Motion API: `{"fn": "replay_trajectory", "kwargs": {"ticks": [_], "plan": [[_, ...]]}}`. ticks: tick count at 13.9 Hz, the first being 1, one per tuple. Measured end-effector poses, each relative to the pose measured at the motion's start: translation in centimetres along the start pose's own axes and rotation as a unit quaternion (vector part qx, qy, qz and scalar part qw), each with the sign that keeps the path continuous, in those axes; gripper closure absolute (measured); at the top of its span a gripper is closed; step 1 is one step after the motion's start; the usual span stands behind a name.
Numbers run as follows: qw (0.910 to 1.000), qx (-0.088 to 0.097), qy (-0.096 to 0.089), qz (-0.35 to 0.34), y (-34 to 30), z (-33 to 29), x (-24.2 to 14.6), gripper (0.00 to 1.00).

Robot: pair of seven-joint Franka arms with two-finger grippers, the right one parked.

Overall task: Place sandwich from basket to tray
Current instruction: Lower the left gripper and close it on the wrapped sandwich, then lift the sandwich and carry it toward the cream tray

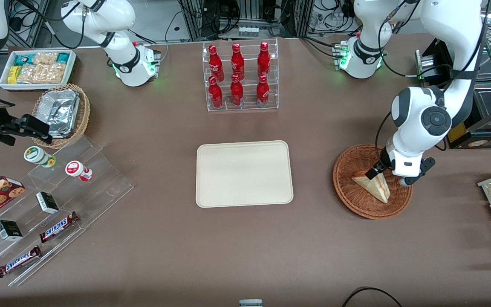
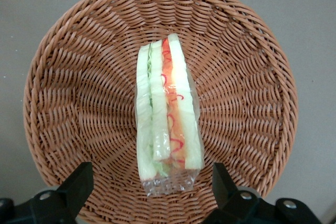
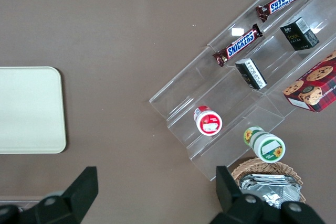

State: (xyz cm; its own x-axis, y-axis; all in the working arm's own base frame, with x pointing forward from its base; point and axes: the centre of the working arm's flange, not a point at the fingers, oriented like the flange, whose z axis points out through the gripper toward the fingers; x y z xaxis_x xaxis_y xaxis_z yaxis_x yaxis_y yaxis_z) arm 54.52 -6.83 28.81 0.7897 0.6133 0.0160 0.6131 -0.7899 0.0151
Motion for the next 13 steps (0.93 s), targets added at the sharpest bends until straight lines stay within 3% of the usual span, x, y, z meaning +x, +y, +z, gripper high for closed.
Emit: {"fn": "replay_trajectory", "kwargs": {"ticks": [8, 10, 13], "plan": [[0.9997, -0.011, 0.009, -0.02, 0.4, 3.4, 0.6, 0.03], [0.999, -0.015, 0.011, -0.041, 0.7, 3.3, 0.9, 0.2], [0.9983, -0.02, 0.015, -0.051, 1.4, 3.0, 1.5, 0.54]]}}
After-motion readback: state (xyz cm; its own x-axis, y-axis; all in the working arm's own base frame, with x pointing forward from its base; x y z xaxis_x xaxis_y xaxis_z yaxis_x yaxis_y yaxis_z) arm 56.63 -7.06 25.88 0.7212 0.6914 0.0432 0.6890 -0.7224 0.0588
